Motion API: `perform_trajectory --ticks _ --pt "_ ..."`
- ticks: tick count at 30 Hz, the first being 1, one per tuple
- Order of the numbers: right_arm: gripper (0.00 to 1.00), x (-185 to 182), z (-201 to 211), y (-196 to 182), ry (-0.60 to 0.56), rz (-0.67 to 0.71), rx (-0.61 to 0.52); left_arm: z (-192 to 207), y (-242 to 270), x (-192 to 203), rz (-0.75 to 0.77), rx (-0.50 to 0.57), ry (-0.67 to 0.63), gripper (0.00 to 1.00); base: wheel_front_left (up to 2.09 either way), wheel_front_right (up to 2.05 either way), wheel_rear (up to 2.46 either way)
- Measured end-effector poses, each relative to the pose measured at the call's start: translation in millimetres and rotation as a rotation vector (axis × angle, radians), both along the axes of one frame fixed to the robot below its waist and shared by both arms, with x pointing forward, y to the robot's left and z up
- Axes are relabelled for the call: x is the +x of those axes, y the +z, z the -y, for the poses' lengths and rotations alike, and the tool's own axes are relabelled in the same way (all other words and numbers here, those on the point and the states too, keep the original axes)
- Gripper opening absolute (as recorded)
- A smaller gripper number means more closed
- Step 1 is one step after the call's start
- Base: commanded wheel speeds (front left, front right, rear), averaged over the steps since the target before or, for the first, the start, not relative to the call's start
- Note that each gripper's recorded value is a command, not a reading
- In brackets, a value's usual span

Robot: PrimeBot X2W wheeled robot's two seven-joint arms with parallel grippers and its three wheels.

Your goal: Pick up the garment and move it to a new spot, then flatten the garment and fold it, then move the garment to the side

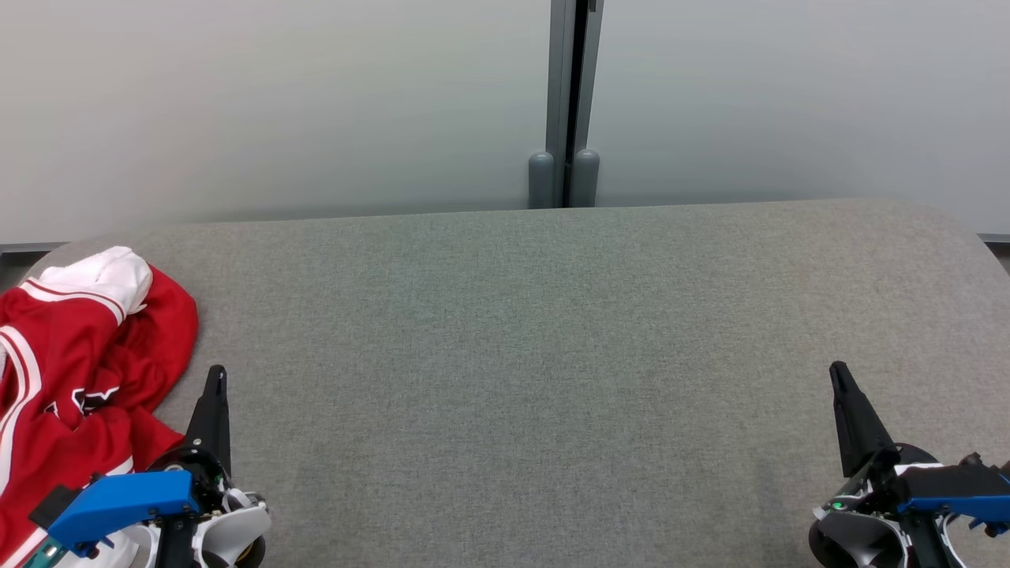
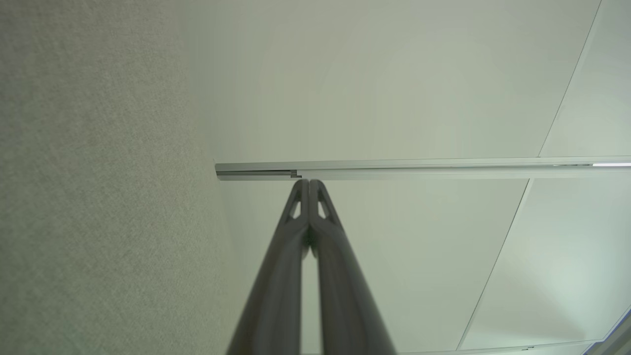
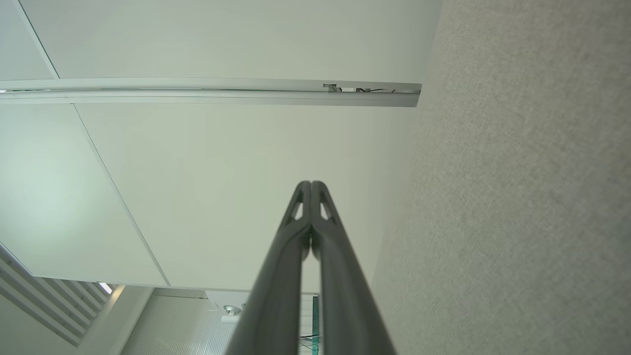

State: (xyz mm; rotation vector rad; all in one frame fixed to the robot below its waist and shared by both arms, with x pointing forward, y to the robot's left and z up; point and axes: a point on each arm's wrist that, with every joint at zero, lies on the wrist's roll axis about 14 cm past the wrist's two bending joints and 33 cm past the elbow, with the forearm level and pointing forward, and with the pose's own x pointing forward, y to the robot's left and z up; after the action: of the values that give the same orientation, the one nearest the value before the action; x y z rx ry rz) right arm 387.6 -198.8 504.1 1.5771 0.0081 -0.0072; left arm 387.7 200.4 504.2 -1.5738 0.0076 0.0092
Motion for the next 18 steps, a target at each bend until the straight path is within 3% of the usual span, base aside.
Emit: perform_trajectory --ticks 3,4,10,18 --pt "0.0 0 0 0 0.0 0.0 0.0 0 0 0 0.0 0.0 0.0 0.0 0.0 0.0 0.0" --pt "1.0 0 0 -1 0.0 -0.003 0.001 0 -1 0 -0.003 0.0 0.0 1.0 0.0 0.0 0.0" --pt "1.0 -15 -3 -32 -0.002 -0.096 0.013 1 -36 -18 -0.107 -0.014 0.008 1.0 0.0 0.0 0.0" --pt "1.0 -15 -6 -32 -0.008 -0.099 -0.028 6 -35 -18 -0.11 0.025 0.01 1.0 0.0 0.0 0.0"
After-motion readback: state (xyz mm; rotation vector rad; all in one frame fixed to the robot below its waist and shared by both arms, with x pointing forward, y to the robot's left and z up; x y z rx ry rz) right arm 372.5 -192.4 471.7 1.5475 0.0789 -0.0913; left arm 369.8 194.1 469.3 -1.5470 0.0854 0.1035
